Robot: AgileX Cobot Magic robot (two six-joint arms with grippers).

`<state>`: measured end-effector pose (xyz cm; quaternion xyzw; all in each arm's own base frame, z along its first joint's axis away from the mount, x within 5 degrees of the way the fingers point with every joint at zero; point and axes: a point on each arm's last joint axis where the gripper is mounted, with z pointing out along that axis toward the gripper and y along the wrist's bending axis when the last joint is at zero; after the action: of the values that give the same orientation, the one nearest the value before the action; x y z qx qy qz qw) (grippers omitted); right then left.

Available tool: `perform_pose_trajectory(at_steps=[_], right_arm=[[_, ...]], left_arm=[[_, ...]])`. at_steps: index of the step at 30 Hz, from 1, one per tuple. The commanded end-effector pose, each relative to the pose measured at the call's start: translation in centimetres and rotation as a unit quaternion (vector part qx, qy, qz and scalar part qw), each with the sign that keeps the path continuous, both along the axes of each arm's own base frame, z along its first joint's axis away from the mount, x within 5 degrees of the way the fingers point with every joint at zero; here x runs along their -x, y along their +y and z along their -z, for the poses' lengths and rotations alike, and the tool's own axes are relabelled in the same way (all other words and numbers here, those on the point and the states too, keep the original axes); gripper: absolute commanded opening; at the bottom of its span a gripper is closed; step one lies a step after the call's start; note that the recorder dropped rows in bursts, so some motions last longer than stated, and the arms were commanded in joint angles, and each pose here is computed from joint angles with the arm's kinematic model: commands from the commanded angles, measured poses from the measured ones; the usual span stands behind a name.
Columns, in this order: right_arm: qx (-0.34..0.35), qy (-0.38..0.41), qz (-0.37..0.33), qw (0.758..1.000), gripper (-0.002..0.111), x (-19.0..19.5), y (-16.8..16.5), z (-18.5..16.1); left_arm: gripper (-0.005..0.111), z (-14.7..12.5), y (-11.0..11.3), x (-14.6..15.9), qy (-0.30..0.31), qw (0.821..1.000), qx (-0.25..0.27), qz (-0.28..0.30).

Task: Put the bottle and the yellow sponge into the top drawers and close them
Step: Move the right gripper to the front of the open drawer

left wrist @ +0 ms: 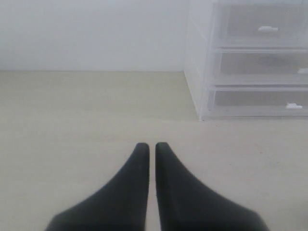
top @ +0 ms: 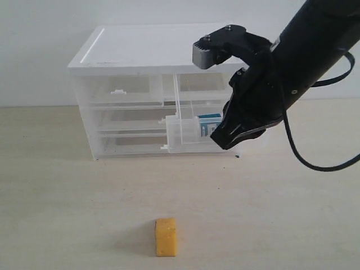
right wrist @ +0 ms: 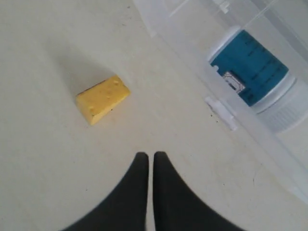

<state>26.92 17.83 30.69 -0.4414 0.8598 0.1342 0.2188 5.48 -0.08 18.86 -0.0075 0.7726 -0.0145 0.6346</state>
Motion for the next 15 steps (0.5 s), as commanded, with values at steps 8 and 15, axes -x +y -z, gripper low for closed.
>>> perform_pose_trajectory(at_steps=[8,15], right_arm=[[-0.044,-0.132,0.04,0.989,0.0,-4.2,1.5,1.5],[-0.041,-0.132,0.036,0.99,0.0,-4.2,1.5,1.5]], left_arm=[[0.004,0.1,0.0,0.0,-0.002,1.0,0.003,-0.002],[0.004,0.1,0.0,0.0,-0.002,1.0,0.003,-0.002]])
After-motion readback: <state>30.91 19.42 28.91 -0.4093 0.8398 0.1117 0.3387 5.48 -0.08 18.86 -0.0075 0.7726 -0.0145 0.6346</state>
